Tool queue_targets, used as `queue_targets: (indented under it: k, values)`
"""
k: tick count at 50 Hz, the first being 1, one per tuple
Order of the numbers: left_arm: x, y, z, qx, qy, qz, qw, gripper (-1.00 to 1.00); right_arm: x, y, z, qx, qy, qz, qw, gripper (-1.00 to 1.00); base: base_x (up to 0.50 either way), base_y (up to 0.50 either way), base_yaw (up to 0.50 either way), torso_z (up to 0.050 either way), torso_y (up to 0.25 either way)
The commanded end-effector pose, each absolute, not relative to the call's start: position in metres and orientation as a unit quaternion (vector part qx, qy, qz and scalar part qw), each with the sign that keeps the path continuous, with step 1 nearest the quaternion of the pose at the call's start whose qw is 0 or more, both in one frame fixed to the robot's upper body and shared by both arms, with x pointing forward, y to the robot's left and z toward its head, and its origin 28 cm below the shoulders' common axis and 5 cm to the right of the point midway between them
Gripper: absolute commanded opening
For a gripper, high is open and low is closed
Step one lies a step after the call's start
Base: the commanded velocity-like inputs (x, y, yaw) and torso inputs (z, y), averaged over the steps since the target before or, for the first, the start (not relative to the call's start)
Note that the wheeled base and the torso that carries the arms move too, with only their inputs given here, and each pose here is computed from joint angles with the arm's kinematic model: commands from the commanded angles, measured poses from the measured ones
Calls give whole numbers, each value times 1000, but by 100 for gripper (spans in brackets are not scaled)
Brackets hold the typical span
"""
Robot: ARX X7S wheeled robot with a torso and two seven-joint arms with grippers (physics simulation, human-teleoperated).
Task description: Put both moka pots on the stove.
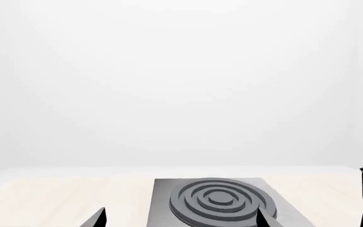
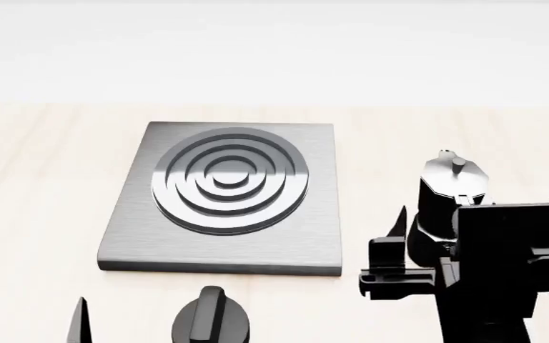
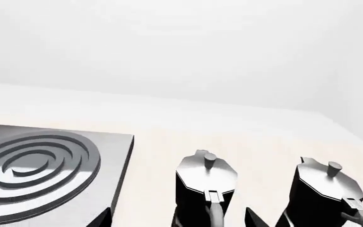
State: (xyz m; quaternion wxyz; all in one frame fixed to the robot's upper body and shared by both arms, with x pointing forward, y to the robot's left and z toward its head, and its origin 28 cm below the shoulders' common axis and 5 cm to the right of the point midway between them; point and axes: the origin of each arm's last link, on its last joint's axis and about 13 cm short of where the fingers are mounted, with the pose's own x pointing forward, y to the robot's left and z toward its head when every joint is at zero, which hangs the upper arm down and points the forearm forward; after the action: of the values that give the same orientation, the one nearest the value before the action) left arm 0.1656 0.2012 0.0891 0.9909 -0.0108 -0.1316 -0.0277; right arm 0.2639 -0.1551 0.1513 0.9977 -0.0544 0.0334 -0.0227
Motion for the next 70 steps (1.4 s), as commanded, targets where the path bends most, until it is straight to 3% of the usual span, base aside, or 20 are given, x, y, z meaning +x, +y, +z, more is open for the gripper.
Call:
queue_targets:
  k: [1,21,70]
  values:
    - [165,201,90,-14,-132,-27,991,100,282,-173,158,-64,86,-19,994,100,0,0,0,0,0]
    - [164,200,89,-5,-131,-33,991,100,317,-184,163,-52,130,2,990,100,0,0,0,0,0]
    - [164,196,86,-2,-128,-42,991,100,338,-199,115,-44,192,-18,980,100,0,0,0,0,0]
